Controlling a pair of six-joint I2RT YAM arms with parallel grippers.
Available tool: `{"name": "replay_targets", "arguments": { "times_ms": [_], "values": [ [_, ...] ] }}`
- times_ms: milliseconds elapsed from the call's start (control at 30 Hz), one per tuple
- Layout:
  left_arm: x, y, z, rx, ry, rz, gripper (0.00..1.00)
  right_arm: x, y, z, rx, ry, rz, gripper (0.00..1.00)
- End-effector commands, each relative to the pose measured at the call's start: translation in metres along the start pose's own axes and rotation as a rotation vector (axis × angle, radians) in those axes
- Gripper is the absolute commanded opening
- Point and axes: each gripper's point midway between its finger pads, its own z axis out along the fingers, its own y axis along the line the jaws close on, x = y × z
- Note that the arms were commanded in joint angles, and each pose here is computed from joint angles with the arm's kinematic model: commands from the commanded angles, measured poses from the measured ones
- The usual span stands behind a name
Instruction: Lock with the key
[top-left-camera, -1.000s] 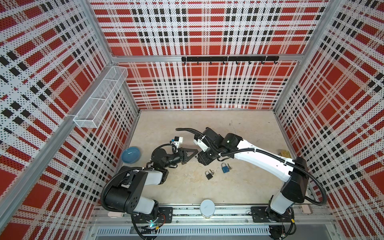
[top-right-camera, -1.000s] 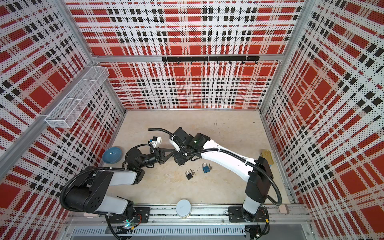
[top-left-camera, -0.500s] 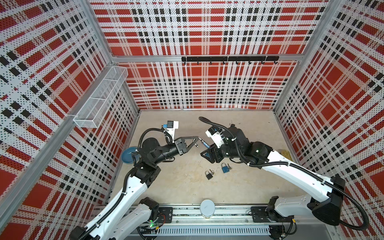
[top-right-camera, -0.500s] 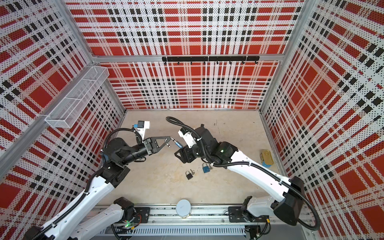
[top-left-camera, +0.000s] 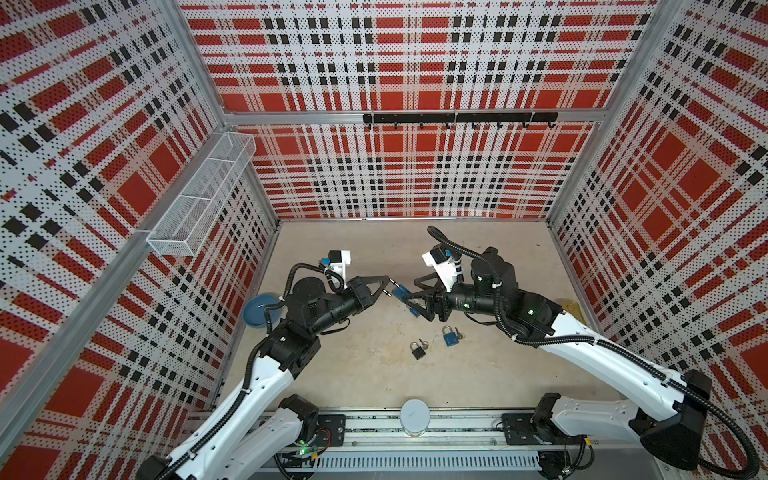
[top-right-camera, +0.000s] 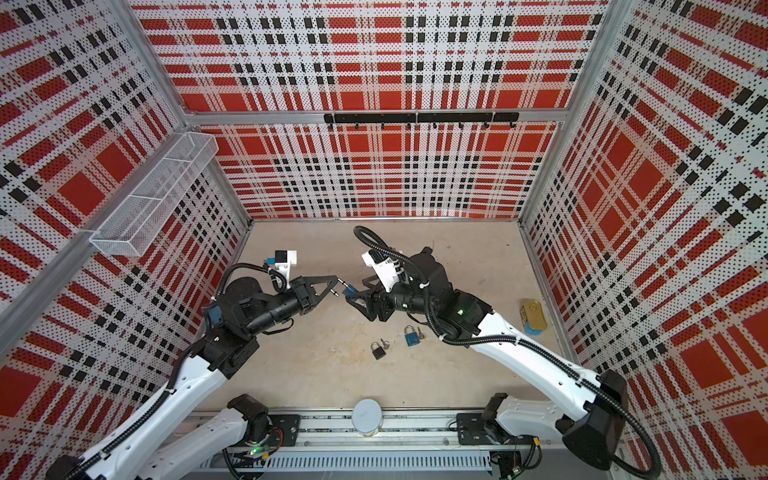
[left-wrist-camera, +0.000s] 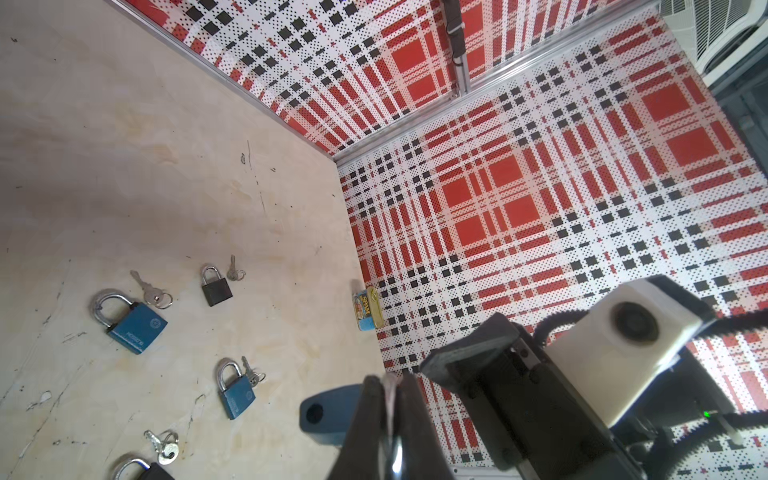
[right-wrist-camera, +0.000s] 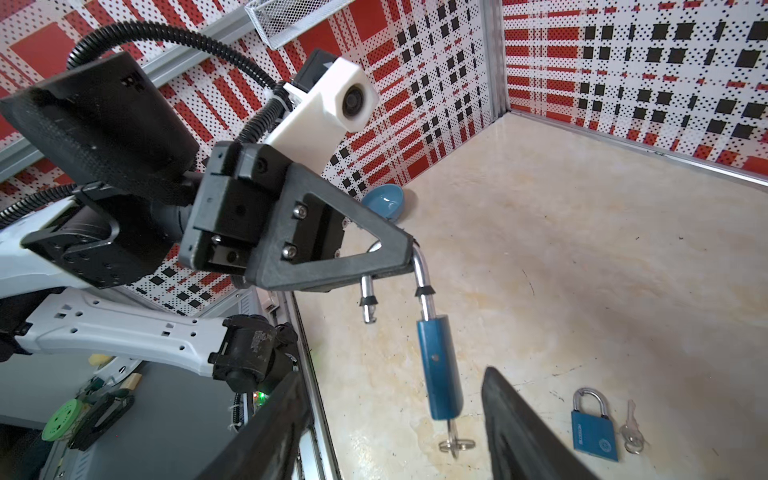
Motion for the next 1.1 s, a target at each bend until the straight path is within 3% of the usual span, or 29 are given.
{"name": "replay_targets", "arguments": {
  "times_ms": [0, 167, 400, 800, 1067],
  "values": [
    [-0.012, -0.019, -0.01, 0.057, -0.075, -0.029, 0.0, -0.01, -0.002, 0.008, -0.034, -0.056, -0.043, 0.67],
    [-0.015, -0.02, -0.013, 0.063, -0.098, -0.063, 0.0, -0.01, 0.0, 0.021, -0.074, -0.048, -0.064, 0.62],
    [-0.015, -0.02, -0.014, 0.072, -0.112, -0.081, 0.0, -0.014, 0.005, 0.031, -0.125, -0.065, -0.064, 0.48],
    [-0.021, -0.029, -0.022, 0.101, -0.154, -0.103, 0.0, -0.005, -0.001, 0.042, -0.13, -0.038, -0.048, 0.43],
    [-0.021, -0.027, -0.023, 0.106, -0.163, -0.127, 0.0, -0.008, -0.002, 0.043, -0.132, -0.054, -0.05, 0.32]
  ]
}}
